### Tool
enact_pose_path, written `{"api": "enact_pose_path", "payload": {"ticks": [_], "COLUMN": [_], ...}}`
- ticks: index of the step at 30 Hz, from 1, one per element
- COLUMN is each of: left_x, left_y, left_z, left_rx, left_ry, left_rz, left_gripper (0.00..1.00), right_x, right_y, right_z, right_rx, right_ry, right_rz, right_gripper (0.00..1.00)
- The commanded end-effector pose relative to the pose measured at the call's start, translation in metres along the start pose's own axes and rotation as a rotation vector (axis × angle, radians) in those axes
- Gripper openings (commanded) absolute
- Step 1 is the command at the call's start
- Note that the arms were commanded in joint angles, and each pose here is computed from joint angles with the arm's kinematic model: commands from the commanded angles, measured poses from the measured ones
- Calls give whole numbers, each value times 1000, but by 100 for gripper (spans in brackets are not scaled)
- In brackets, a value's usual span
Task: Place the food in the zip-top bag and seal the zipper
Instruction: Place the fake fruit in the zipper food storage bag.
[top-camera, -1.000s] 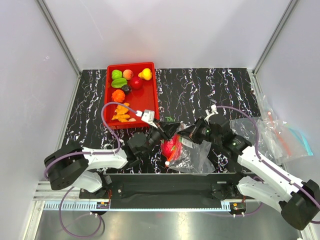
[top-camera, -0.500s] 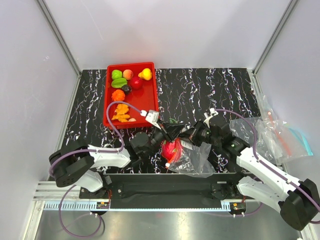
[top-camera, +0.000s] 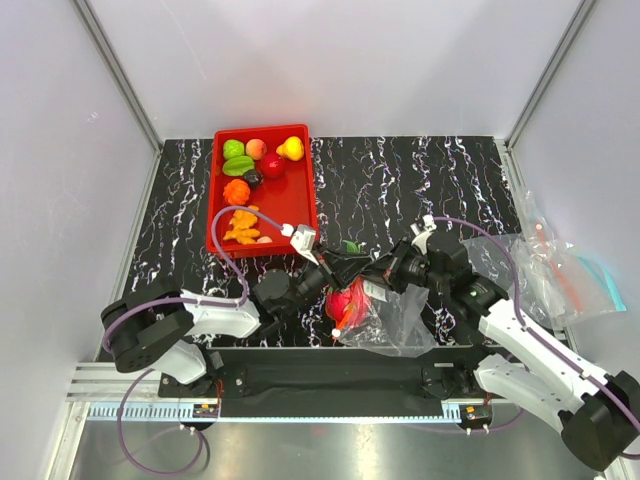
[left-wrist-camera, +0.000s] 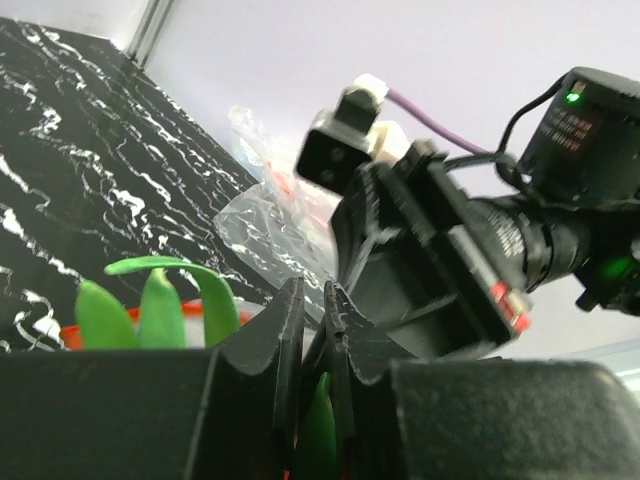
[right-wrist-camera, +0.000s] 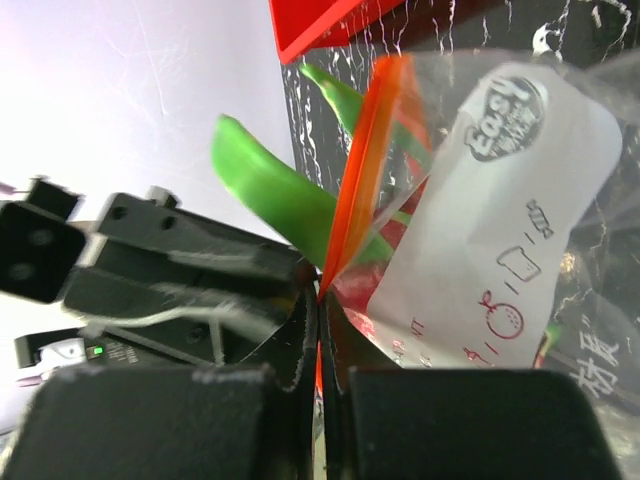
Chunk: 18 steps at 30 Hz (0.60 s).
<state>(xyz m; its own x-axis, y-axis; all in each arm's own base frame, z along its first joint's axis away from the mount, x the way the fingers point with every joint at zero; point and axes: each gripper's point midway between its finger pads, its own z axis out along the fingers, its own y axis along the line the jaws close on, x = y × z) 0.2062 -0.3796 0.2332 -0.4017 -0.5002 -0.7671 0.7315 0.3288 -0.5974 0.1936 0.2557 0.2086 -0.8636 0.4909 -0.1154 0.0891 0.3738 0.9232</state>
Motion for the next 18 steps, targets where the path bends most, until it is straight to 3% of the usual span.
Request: {"api": "enact_pose_path", "payload": {"ticks": [1,3,11,18], "left_x": [-25,-24,-6,-13], "left_y": [-14,-5,16,-9], "left_z": [-9,-14,-24,-9], "left_rx": [49,8,-74,22], "left_ry": [-116,-119,-92,-107], "left_rz": [-39,-46,-145,-219], "left_gripper": [1,5,3,3], "right_x": [-10,-12,-17,-14], "right_y": [32,27,24,14], "right_z": [-18,-20,-22,-14], "right_rx": [-95,-86,-96,-98], "right_ry": [-35,-42,-53,-30], "right_rz": [-27,-21,-4,27], "right_gripper": [0,0,0,0]}}
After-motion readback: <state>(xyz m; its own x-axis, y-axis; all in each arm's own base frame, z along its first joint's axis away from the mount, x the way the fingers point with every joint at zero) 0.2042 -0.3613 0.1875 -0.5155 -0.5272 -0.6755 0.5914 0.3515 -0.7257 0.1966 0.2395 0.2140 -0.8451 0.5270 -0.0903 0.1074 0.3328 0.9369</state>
